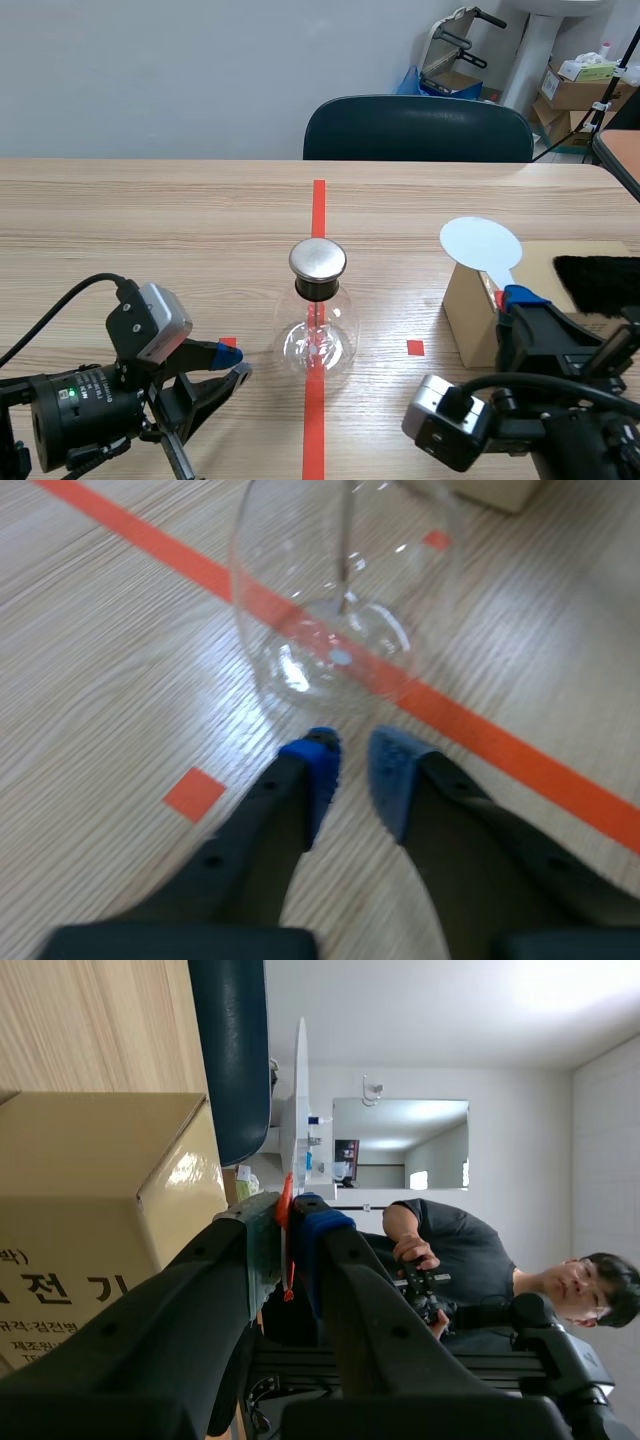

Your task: Do the electroscope experiment

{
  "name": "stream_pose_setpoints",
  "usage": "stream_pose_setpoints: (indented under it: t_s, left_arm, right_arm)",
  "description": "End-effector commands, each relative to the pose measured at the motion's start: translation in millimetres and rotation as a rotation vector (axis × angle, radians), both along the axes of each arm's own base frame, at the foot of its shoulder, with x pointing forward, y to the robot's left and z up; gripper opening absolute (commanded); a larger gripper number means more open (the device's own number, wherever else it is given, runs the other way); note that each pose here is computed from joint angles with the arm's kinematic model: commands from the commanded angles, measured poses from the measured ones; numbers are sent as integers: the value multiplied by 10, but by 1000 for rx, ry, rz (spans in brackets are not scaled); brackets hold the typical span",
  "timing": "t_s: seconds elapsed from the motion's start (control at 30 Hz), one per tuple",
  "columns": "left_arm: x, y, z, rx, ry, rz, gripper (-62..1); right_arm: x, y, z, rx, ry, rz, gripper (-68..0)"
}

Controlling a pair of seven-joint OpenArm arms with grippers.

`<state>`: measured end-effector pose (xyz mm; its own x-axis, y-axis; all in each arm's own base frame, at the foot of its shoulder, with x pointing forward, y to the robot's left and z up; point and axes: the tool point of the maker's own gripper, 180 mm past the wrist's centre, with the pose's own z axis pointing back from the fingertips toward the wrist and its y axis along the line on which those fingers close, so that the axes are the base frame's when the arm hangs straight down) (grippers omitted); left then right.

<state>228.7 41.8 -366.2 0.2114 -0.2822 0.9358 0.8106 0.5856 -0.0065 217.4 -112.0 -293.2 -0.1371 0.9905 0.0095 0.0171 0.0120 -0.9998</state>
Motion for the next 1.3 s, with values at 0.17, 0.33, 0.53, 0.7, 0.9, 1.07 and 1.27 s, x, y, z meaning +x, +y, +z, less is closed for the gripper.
stream_pose_setpoints:
  t_s: [0.17, 0.33, 0.53, 0.7, 0.9, 1.07, 1.27]
  left_arm:
    - [-84, -74, 407, -99, -30, -59, -311]
    - [-171, -118, 655, -130, -50, -98, -184]
    - [-285, -157, 931, -159, -71, -142, -98]
    - [-385, -182, 1143, -177, -85, -176, -40]
    - [-495, -163, 1345, -177, -96, -209, -34]
    - [-555, -129, 1464, -178, -105, -224, -34]
    - [-541, -43, 1511, -177, -103, -206, -34]
  right_arm:
    - [-5, -194, 73, 0, -55, -19, -667]
    - [-25, -371, -56, -17, -28, -36, -667]
    - [-72, -471, -152, -22, -5, -32, -667]
    - [-65, -531, -190, -27, 0, -48, -667]
    - [23, -566, -181, -57, -16, -67, -667]
    - [81, -594, -209, -71, -12, -82, -667]
    - [98, -624, -329, -78, 15, -89, -667]
